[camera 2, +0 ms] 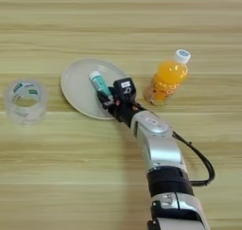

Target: Move the objects on the table

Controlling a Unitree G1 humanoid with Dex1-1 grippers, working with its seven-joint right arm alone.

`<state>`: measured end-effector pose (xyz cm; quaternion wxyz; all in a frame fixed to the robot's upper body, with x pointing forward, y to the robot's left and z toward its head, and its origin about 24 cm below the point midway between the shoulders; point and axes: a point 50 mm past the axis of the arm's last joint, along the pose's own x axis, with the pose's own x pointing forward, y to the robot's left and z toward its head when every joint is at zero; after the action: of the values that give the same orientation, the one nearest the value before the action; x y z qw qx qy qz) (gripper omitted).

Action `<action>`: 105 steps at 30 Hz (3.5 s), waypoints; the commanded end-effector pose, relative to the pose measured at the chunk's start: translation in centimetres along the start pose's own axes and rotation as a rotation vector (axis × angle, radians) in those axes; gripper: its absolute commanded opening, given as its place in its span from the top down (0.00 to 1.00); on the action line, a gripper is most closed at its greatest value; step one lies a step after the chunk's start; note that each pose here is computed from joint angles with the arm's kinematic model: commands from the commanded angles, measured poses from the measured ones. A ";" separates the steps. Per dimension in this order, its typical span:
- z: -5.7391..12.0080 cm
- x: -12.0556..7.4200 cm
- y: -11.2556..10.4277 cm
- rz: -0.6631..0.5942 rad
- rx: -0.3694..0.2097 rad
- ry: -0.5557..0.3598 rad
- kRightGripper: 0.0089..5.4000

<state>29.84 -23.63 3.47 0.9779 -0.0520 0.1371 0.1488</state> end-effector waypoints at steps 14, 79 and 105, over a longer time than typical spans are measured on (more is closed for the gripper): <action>7.3 -1.2 1.9 0.055 -0.112 -0.280 0.69; 1.6 -0.2 9.9 0.304 -0.149 -0.059 0.69; 1.9 -0.2 9.9 0.305 -0.179 -0.097 0.59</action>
<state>26.05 -14.32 1.91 0.9355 -0.0960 0.1439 0.3082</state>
